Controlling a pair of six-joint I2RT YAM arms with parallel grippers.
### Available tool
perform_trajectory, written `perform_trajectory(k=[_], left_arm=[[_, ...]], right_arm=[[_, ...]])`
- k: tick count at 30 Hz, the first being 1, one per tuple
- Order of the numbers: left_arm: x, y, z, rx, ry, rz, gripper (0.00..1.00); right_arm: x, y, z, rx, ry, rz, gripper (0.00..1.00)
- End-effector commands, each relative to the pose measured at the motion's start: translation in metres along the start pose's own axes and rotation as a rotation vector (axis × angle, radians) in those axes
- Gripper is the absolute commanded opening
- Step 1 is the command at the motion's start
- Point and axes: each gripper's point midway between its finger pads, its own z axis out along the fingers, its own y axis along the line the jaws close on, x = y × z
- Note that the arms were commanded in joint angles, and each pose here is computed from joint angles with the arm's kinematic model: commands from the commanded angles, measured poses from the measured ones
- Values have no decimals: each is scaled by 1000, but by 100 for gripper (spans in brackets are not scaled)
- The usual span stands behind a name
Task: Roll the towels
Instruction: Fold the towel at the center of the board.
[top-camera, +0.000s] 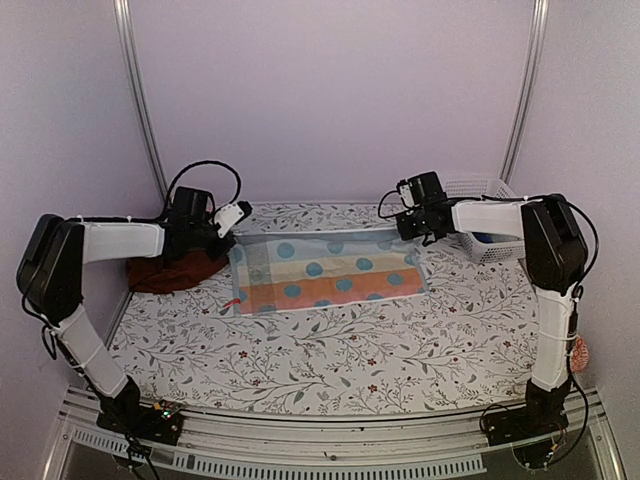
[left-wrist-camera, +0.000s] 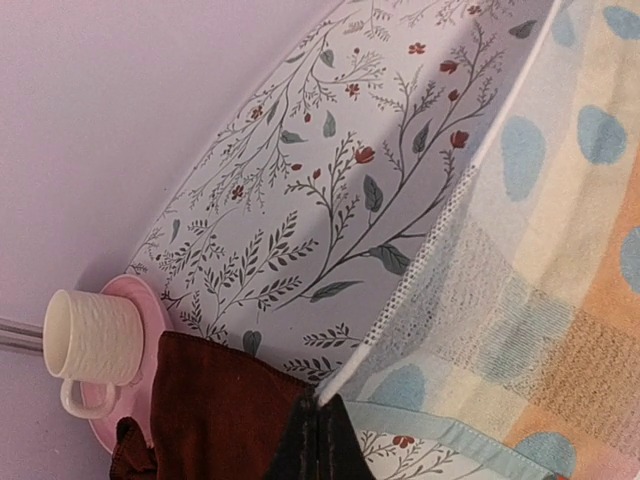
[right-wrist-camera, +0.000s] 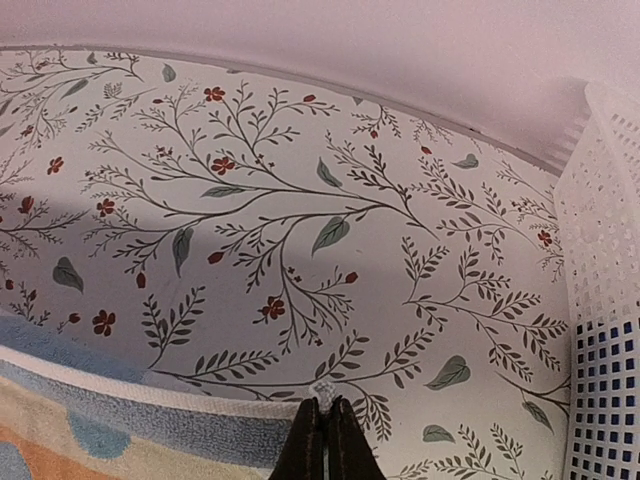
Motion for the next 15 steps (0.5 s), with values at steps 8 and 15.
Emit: perform_trajectory(k=[8,15], left_arm=[[20,-56,-38,202,-45,75,0],[25,-77,-58,297,-71,75,0]], right_arm=[[11,28,-37,-134,-27,-13,4],[30,35,-47,-126,9,-12,4]])
